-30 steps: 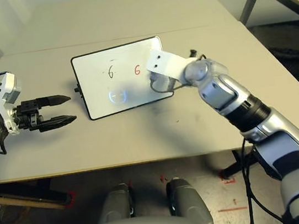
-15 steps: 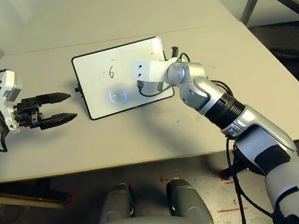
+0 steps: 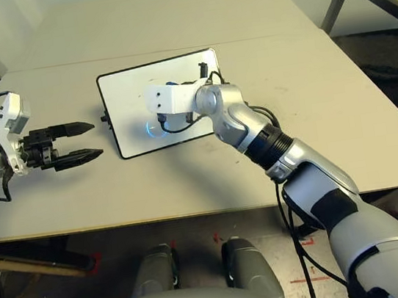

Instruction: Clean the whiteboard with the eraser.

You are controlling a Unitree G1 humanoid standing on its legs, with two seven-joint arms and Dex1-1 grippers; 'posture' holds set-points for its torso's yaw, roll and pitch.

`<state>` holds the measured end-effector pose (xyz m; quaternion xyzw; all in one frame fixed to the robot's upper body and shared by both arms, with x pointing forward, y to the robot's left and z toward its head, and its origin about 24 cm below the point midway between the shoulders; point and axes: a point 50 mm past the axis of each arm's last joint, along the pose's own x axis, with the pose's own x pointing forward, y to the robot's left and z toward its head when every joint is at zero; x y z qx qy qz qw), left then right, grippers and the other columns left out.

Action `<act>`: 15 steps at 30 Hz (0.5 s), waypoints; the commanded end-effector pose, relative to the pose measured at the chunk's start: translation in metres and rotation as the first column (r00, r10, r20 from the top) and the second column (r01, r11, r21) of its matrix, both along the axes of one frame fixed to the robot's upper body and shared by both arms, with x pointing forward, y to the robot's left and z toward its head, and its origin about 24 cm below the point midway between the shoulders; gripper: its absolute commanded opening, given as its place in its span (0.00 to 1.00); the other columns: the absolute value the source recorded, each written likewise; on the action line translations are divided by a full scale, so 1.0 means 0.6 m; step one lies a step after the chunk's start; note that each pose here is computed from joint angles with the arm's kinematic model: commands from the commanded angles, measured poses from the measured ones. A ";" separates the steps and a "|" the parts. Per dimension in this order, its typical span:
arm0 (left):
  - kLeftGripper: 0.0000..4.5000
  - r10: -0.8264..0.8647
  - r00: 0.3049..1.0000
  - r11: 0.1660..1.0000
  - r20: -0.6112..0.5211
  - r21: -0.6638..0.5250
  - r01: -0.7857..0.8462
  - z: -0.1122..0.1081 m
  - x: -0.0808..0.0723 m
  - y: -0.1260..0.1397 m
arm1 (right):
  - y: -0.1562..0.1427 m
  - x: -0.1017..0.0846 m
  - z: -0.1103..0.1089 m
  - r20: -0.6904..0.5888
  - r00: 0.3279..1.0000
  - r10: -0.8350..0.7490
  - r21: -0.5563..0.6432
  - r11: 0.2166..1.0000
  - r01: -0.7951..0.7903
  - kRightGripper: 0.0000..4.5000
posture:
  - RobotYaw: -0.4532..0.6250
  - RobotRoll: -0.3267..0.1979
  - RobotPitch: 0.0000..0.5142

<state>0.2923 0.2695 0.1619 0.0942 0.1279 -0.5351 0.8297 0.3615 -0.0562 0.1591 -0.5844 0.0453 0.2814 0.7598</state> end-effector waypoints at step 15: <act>1.00 -0.023 1.000 1.000 0.006 0.010 0.023 0.002 0.011 -0.009 | -0.109 -0.003 -0.030 -0.054 0.986 -0.159 -0.101 0.983 0.153 0.04 | 0.69 0.62 0.08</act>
